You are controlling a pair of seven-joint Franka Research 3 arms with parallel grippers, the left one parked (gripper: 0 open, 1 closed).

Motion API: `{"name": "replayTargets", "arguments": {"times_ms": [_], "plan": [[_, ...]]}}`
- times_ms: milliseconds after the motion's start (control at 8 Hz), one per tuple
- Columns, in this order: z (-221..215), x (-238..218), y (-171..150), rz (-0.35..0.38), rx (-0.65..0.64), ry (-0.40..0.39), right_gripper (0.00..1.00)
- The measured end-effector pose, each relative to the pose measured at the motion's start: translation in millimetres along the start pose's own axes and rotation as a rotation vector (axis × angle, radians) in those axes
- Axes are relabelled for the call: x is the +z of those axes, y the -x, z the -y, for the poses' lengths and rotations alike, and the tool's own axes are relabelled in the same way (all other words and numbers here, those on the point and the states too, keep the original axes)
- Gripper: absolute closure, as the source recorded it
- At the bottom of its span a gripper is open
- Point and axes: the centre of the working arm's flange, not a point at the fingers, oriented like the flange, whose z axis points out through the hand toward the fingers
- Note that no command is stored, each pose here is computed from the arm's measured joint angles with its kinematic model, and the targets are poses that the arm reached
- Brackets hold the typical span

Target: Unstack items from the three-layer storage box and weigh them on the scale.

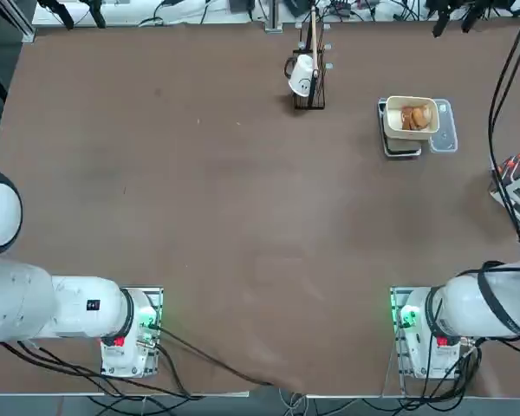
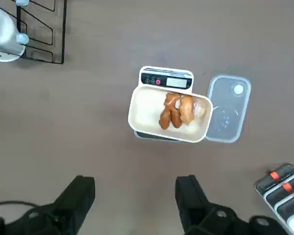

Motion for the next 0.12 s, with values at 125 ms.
{"name": "replayTargets", "arguments": {"times_ms": [125], "plan": [[-0.8, 0.3, 9.7, -0.004, 0.003, 0.0, 0.0]]}}
